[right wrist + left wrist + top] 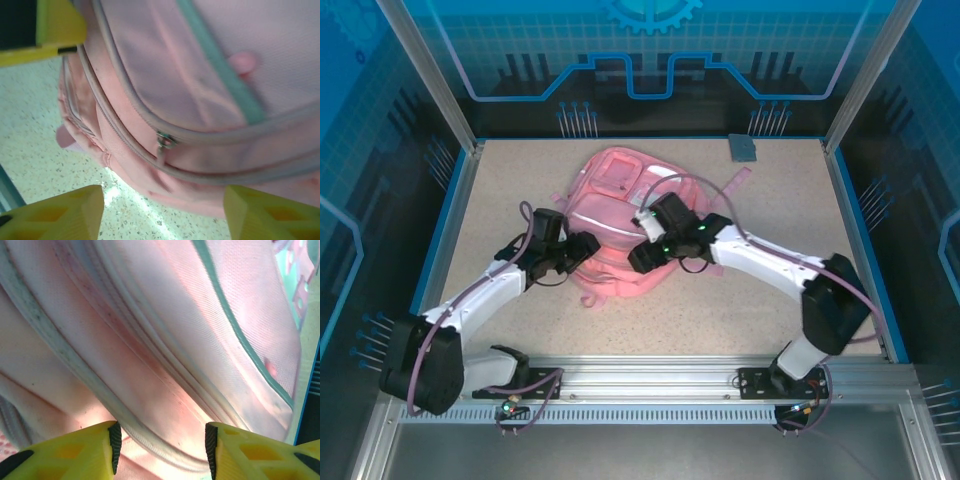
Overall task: Pack the student bag
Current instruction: Unzip the student bag at the center of the table.
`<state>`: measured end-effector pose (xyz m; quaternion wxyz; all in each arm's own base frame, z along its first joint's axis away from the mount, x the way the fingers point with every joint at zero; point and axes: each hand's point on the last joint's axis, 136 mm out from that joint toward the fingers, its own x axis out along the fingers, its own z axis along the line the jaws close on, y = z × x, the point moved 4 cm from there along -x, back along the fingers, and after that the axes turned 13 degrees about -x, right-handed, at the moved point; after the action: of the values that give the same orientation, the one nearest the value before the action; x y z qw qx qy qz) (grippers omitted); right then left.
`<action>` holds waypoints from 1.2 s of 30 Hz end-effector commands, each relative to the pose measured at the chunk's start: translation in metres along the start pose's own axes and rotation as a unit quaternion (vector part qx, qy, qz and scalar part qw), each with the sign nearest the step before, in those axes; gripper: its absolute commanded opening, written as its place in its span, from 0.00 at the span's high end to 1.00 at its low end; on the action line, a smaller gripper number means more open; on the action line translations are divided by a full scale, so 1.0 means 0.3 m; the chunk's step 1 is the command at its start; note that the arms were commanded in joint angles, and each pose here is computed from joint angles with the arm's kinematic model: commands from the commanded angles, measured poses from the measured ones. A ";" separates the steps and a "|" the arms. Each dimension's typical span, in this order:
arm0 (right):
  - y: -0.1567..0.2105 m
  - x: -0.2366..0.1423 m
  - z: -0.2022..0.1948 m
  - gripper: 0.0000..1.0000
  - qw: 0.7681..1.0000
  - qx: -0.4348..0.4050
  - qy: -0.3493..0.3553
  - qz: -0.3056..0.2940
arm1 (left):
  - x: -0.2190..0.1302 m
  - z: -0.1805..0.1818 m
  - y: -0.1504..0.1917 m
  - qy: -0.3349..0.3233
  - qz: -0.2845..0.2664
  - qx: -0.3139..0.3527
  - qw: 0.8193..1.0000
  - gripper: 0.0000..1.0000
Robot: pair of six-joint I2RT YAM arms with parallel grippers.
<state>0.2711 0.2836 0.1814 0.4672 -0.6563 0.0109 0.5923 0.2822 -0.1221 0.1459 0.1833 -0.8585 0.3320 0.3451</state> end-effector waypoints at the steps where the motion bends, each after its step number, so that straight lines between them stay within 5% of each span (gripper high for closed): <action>1: -0.041 -0.053 -0.030 0.31 0.996 0.067 -0.010 -0.050 | -0.064 -0.047 0.031 -0.001 -0.001 0.065 0.998 0.49; 8: -0.052 -0.032 -0.125 0.31 0.982 0.180 -0.013 -0.050 | -0.086 -0.137 0.124 -0.040 -0.044 0.188 0.980 0.48; 17: -0.020 -0.025 -0.214 0.27 0.965 0.255 -0.006 -0.061 | 0.066 -0.244 0.280 -0.091 -0.052 0.291 0.951 0.49; 36: 0.022 -0.034 -0.254 0.26 0.955 0.288 -0.008 -0.067 | 0.186 -0.193 0.257 -0.142 -0.101 0.283 0.943 0.79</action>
<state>0.3237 0.2282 0.1662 0.6635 -0.4982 0.1459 0.5387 0.2806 -0.2380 0.1429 0.4860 -0.7395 0.3266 0.3320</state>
